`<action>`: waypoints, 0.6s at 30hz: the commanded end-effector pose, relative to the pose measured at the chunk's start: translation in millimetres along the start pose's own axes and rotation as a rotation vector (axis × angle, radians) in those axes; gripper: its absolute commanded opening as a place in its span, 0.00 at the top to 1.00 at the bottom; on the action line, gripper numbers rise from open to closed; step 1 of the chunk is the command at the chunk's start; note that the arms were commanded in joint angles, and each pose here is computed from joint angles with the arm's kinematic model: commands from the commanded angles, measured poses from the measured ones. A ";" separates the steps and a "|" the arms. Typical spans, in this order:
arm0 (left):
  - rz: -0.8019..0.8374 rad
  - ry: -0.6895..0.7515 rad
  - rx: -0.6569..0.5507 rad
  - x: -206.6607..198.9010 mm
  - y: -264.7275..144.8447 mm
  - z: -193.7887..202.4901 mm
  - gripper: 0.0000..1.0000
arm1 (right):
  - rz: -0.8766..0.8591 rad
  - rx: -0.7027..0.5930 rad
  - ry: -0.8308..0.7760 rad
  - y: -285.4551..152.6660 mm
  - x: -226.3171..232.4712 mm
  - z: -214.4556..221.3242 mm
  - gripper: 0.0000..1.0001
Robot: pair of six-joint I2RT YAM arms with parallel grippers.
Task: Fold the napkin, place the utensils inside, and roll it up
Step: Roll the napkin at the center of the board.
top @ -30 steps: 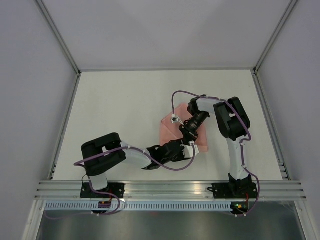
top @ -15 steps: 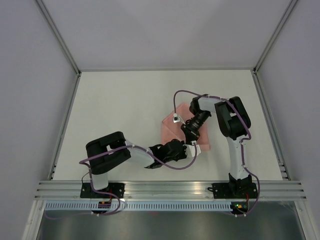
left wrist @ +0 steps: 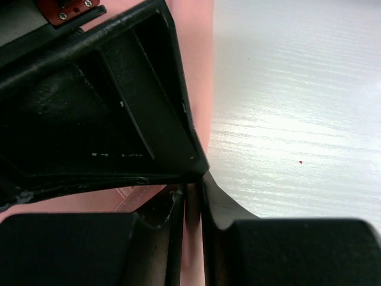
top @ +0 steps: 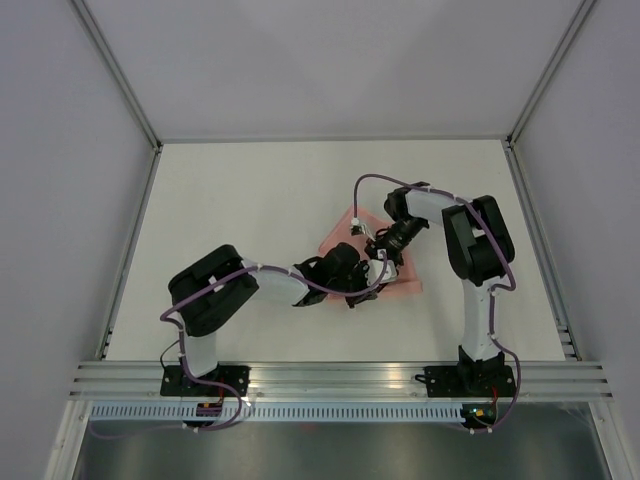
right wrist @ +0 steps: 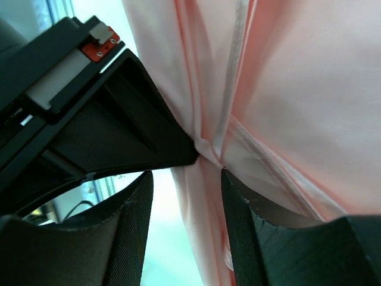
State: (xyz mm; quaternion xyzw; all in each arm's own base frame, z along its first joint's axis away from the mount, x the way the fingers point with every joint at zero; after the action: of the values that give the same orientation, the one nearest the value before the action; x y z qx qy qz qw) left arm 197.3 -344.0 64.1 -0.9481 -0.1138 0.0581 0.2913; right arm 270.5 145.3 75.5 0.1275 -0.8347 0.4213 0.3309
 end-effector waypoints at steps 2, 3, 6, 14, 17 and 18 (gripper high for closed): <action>0.213 -0.248 0.230 -13.3 -7.6 54.8 0.98 | 0.201 -0.087 -0.128 -26.1 -13.7 -19.1 0.43; 0.230 -0.269 0.235 -10.9 -7.1 54.2 0.98 | 0.215 -0.098 -0.128 -30.0 -12.6 -20.1 0.43; 0.302 -0.345 0.238 -3.1 -8.7 50.6 0.98 | 0.288 -0.179 -0.132 -52.4 -5.7 -23.6 0.43; 0.448 -0.549 0.211 20.6 -7.0 58.2 0.98 | 0.549 -0.323 -0.164 -90.4 1.7 -1.5 0.43; 0.487 -0.619 0.217 29.6 -3.7 62.8 0.98 | 0.647 -0.326 -0.263 -88.4 17.4 8.4 0.40; 0.494 -0.627 0.212 33.3 -1.5 60.6 0.98 | 0.700 -0.329 -0.323 -94.2 28.3 7.6 0.39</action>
State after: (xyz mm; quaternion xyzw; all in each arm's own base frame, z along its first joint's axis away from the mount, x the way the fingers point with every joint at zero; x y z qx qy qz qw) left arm 237.0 -326.9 52.5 -0.9174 0.0381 0.3065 0.2508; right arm 292.2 82.0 132.3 -0.1256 -0.9118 0.3606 0.1513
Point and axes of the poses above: each gripper's point midway between its finger pads, its own y axis out along the fingers, its own x axis along the line the jaws close on, z = x × y, the point moved 8 cm from there along -y, back along the fingers, and after that the axes turned 7 degrees about -y, right-handed, at the moved point
